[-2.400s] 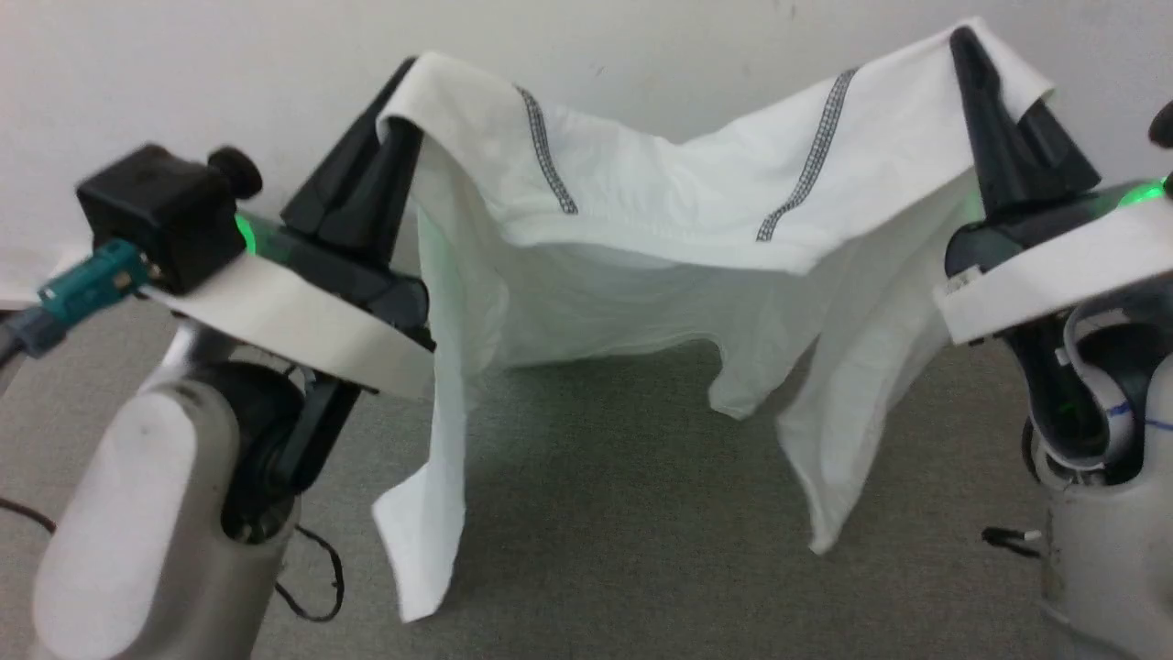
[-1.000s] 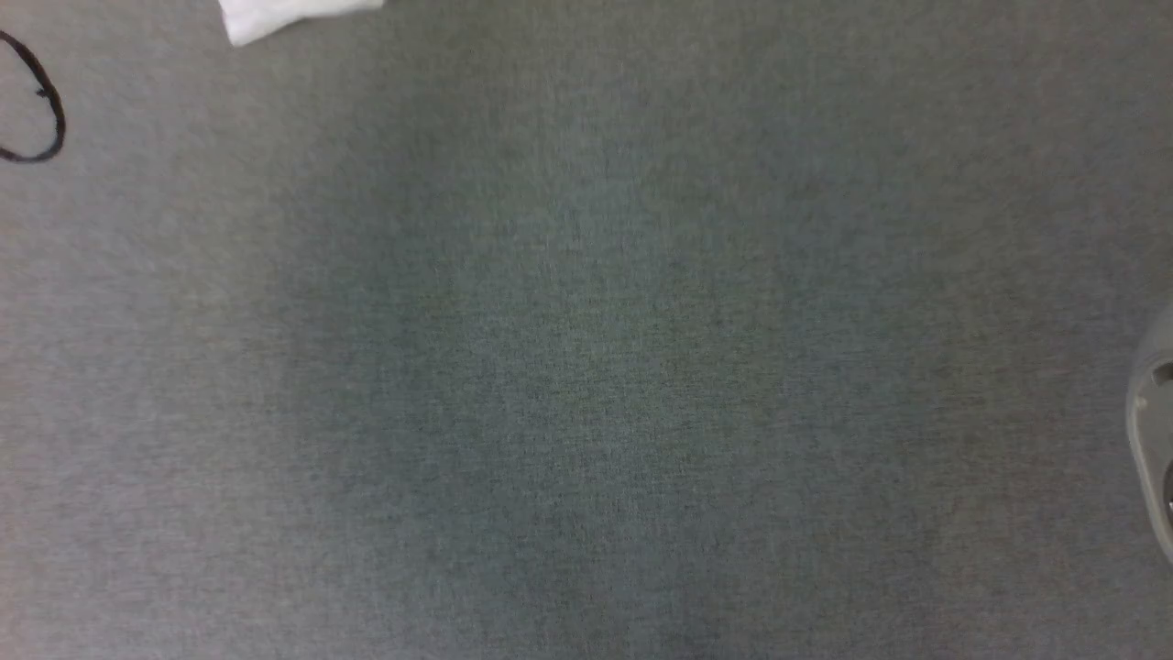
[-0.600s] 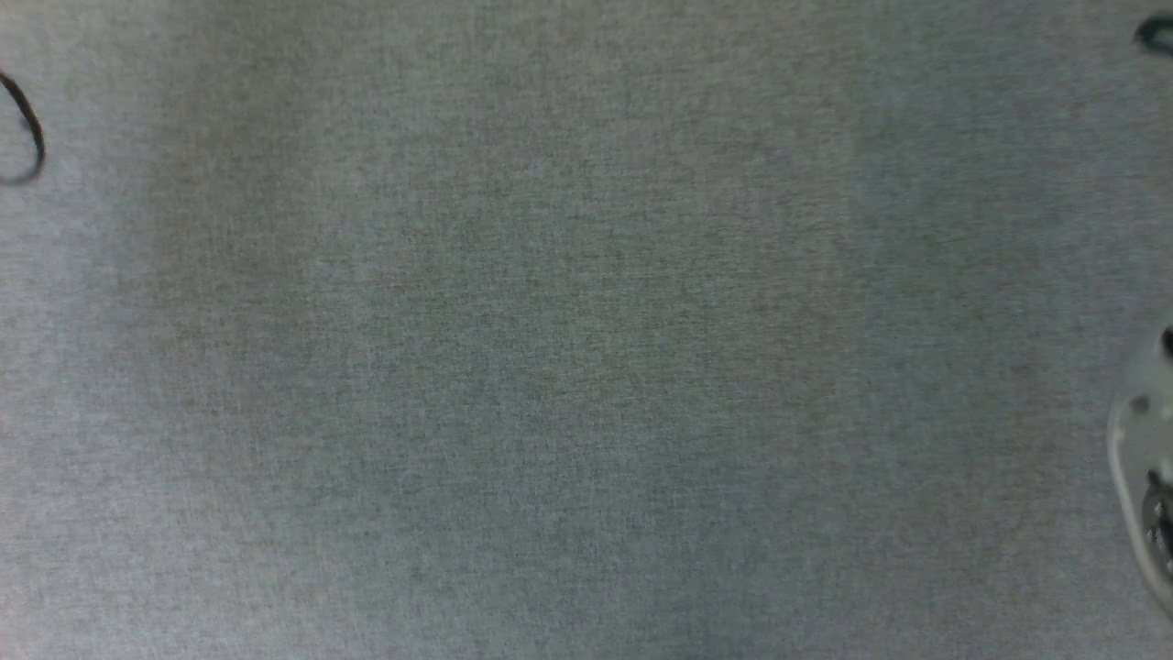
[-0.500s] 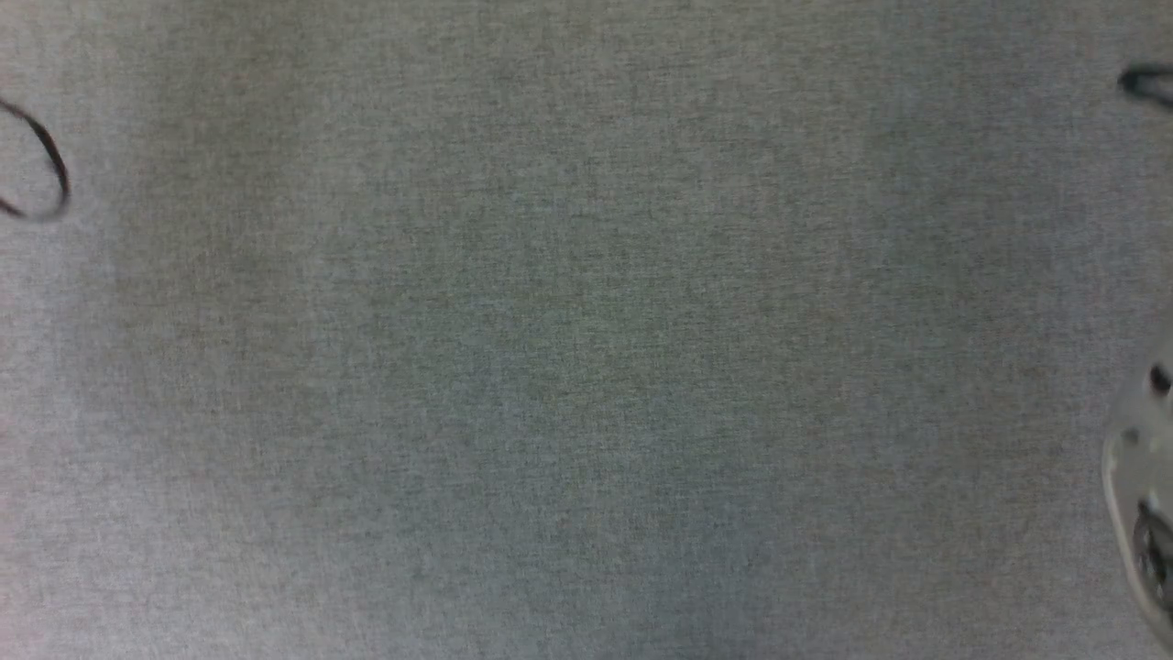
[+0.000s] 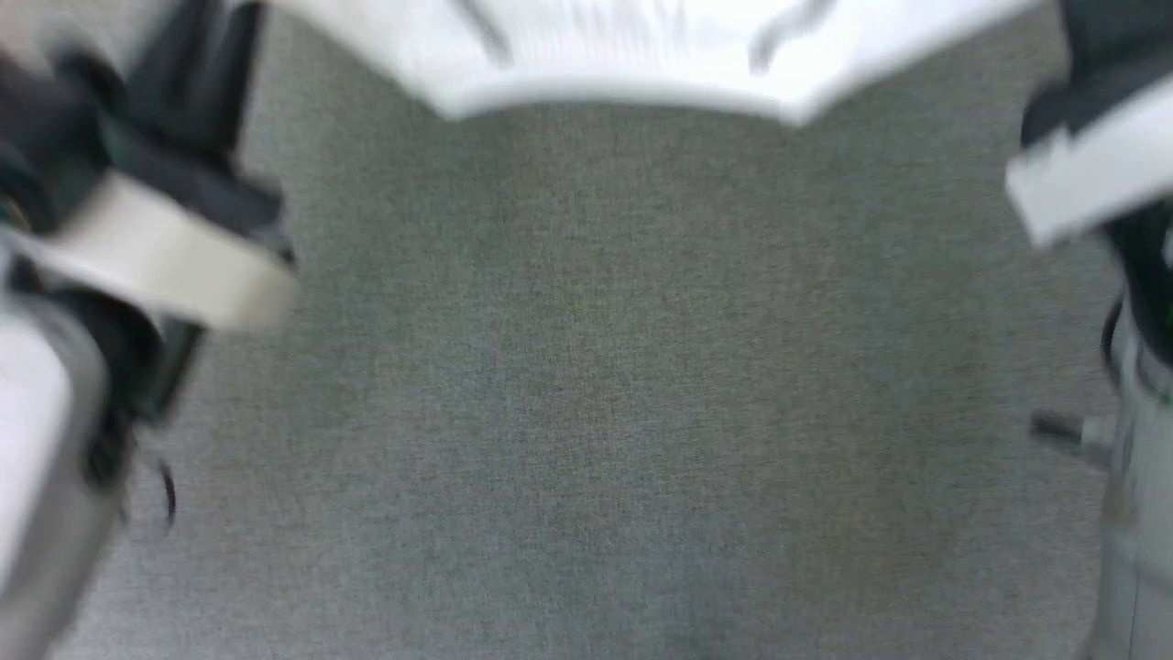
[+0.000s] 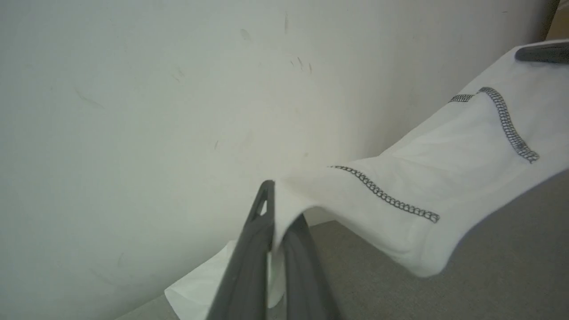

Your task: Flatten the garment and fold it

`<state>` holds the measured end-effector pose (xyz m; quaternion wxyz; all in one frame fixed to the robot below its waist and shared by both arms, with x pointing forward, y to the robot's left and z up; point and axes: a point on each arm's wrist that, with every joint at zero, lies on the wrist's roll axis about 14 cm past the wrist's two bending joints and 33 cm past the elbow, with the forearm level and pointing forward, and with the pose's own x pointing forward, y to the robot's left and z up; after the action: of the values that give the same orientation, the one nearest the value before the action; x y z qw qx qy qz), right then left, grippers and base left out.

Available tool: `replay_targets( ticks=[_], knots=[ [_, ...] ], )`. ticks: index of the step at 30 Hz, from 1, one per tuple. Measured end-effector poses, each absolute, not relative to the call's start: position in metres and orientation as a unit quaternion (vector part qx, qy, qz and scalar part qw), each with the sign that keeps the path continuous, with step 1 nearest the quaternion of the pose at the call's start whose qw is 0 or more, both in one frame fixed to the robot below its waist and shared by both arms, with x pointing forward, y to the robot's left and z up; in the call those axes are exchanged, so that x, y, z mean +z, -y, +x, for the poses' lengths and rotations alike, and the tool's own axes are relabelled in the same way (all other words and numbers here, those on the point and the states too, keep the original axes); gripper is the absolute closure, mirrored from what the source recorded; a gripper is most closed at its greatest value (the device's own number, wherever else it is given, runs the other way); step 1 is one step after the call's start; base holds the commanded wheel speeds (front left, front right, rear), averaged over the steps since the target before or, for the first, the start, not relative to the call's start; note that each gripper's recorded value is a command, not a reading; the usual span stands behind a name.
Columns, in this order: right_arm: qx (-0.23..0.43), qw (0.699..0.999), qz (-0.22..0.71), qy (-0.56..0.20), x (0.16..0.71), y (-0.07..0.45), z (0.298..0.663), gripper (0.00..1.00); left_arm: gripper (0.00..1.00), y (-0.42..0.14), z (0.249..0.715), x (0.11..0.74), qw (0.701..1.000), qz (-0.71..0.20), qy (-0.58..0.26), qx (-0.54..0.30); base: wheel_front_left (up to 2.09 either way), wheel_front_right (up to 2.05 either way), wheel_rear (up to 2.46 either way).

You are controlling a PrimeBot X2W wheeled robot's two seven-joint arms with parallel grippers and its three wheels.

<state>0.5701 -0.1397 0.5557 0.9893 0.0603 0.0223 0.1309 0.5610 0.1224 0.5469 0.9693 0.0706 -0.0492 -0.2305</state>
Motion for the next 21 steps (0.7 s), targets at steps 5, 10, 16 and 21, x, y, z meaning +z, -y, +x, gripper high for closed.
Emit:
replay_targets(
  ticks=[5, 10, 16, 21],
  knots=[
    [0.095, 0.990, 0.082, -0.065, 0.534, 0.162, 0.519, 1.00, 1.00, -0.127, 0.509, 0.527, 0.976, 0.062, 0.006, -0.209, 0.00, 0.00, 0.00],
    [0.070, 0.985, 0.106, -0.115, 0.508, 0.173, 0.466, 1.00, 1.00, -0.131, 0.454, 0.498, 0.978, 0.054, -0.055, -0.195, 0.00, 0.00, 0.00],
    [0.042, 0.982, 0.144, -0.116, 0.505, 0.187, 0.417, 1.00, 1.00, -0.123, 0.400, 0.488, 0.976, 0.019, -0.095, -0.195, 0.00, 0.00, 0.00],
    [0.023, 0.977, 0.170, -0.126, 0.500, 0.197, 0.378, 1.00, 1.00, -0.115, 0.357, 0.471, 0.963, 0.010, -0.162, -0.213, 0.00, 0.00, 0.00]
  ],
)
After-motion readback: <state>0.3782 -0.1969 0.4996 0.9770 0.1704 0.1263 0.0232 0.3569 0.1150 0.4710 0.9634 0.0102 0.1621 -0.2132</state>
